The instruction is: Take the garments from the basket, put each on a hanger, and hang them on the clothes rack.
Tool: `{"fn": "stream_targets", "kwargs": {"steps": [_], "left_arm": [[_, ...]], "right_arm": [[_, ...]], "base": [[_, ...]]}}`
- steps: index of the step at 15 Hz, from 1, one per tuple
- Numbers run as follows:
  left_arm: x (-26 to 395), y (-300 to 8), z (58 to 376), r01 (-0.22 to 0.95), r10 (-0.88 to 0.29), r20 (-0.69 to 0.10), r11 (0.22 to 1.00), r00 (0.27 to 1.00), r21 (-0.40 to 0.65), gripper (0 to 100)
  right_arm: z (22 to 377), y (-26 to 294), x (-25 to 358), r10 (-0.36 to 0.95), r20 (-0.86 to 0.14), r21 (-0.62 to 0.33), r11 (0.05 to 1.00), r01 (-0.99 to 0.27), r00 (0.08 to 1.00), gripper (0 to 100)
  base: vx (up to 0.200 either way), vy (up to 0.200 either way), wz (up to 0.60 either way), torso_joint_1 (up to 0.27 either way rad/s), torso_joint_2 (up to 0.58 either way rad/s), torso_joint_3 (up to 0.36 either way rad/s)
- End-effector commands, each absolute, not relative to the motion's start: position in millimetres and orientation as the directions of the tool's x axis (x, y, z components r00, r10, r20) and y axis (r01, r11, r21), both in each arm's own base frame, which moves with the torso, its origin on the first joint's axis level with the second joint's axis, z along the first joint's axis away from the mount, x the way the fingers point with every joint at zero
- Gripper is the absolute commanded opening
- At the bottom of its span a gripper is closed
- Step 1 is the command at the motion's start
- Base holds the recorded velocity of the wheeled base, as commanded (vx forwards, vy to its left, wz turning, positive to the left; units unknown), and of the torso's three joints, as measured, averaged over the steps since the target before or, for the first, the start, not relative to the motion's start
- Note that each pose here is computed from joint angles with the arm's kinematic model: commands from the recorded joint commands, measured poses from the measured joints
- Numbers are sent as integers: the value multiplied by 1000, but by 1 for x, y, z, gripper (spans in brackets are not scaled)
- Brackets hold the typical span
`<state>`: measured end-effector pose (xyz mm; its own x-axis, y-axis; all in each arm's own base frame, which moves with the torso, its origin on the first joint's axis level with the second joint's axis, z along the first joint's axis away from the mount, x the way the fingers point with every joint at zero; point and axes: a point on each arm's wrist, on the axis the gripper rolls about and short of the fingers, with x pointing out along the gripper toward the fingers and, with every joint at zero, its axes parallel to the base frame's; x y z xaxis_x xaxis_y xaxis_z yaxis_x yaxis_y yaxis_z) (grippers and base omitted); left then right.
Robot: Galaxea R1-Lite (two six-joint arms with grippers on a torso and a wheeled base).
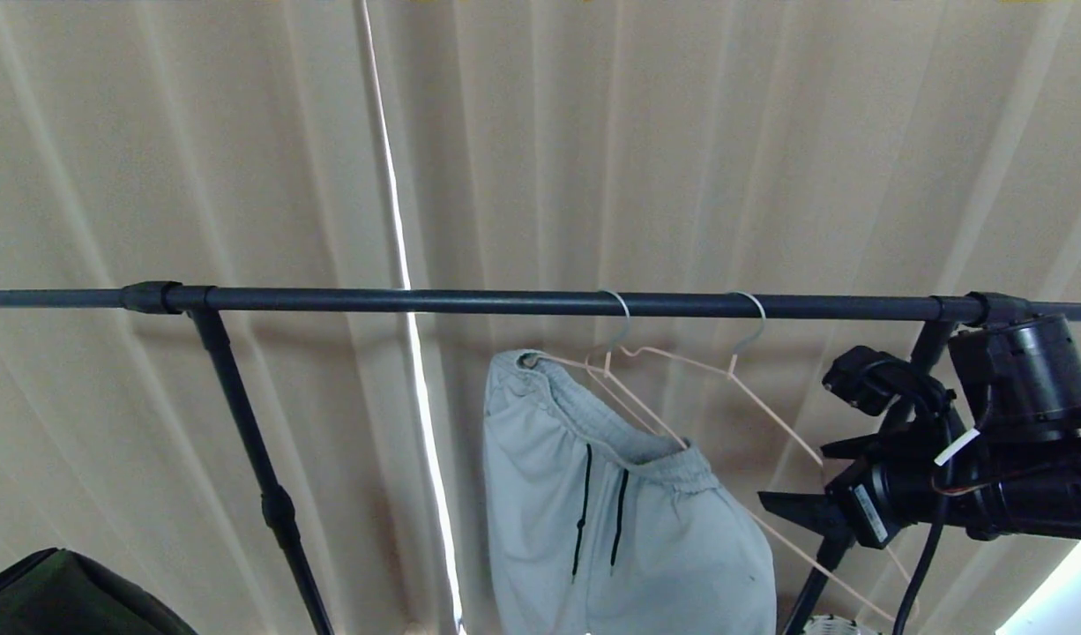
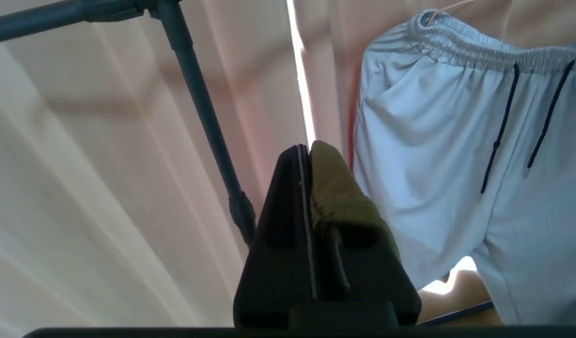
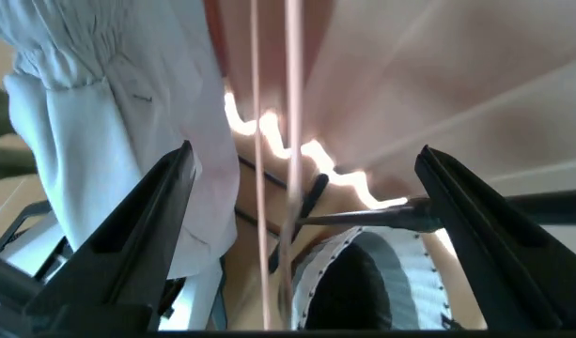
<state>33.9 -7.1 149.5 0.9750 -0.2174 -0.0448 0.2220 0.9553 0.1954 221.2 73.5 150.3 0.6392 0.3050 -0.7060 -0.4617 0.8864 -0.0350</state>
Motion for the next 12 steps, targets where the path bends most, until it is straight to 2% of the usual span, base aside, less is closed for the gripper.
{"fn": "stream_targets", "kwargs": {"steps": [1, 5, 6, 12], "left_arm": [[34, -7, 149, 222, -217, -44, 954, 975, 199, 0], [34, -7, 149, 222, -217, -46, 954, 975, 202, 0], [33, -7, 149, 222, -217, -43, 954, 975, 202, 0], [33, -7, 149, 222, -219, -37, 954, 975, 203, 0]], "right_arm": [[145, 77, 225, 307, -718, -32, 883, -469, 625, 100], [143, 80, 232, 318, -689, -40, 881, -471, 652, 100], [143, 80, 232, 318, -690, -41, 880, -474, 650, 0], [144, 79, 230, 321, -685, -38, 880, -473, 654, 0]], "base": [[0, 0, 0, 0, 0, 0], [0, 0, 0, 0, 0, 0], [0, 0, 0, 0, 0, 0], [0, 0, 0, 0, 0, 0]]}}
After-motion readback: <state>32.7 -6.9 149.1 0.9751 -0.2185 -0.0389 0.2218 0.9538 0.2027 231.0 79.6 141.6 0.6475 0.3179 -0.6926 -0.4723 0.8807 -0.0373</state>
